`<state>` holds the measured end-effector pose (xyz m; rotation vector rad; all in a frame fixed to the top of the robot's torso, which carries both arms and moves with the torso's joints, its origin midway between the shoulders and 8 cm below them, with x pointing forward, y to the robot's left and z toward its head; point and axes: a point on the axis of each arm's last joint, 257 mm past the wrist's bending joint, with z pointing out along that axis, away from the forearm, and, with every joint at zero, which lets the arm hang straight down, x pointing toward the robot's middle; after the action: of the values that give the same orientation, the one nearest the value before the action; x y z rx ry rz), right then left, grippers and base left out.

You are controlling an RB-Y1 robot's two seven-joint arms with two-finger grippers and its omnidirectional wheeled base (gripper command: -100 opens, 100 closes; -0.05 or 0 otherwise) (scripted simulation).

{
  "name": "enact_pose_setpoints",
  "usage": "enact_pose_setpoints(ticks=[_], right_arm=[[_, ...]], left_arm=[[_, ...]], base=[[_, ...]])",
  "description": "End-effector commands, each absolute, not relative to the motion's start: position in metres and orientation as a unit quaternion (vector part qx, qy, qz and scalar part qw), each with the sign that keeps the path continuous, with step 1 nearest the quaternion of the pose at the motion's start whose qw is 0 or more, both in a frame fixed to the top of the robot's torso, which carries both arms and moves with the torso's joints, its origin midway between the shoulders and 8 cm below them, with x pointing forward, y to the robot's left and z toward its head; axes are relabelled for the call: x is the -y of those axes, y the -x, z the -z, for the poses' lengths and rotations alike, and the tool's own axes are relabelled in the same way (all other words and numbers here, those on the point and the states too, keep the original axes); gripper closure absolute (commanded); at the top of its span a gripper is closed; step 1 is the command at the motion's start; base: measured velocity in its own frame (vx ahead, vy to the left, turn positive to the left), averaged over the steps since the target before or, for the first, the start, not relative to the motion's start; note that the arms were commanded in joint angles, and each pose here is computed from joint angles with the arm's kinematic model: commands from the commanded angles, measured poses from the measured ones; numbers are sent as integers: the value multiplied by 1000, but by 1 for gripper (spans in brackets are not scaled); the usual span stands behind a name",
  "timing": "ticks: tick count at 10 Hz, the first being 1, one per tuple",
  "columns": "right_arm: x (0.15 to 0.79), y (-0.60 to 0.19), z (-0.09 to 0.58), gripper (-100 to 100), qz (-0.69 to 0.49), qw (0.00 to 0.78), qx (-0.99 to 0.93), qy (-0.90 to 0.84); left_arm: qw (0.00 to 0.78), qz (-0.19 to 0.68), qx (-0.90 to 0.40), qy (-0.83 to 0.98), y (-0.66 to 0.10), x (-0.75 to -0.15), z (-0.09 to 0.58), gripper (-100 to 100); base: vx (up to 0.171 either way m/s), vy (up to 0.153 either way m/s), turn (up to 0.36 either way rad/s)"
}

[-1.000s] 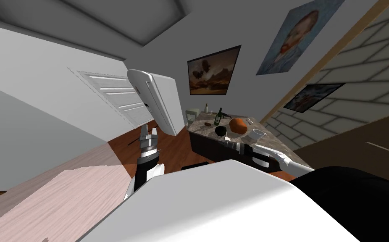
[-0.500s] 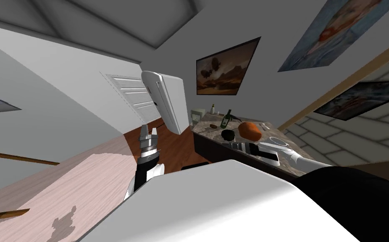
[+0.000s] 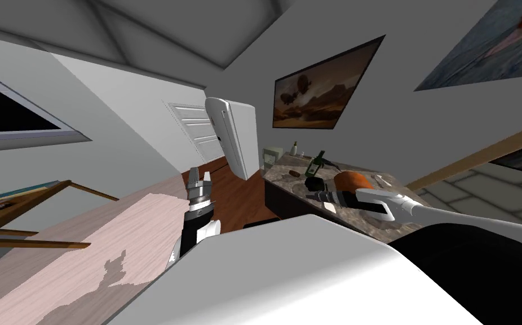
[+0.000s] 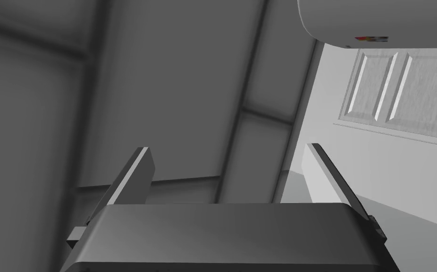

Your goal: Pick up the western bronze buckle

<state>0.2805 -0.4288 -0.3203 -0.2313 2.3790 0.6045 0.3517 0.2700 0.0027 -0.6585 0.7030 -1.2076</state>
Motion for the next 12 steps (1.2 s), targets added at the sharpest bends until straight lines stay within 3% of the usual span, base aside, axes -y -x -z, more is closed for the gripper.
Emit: enact_pose_setpoints(ticks=[1,12], right_arm=[[442,-278,319,-100,-215,321,-917,97],[586,-213,301,-100,-54,178,-966,178]], left_arm=[[716,546,-318,297,-352,-270,-3,0],[716,545,-318,298,-352,-270,-3,0]], base=[[74,-5,165],[71,6,233]])
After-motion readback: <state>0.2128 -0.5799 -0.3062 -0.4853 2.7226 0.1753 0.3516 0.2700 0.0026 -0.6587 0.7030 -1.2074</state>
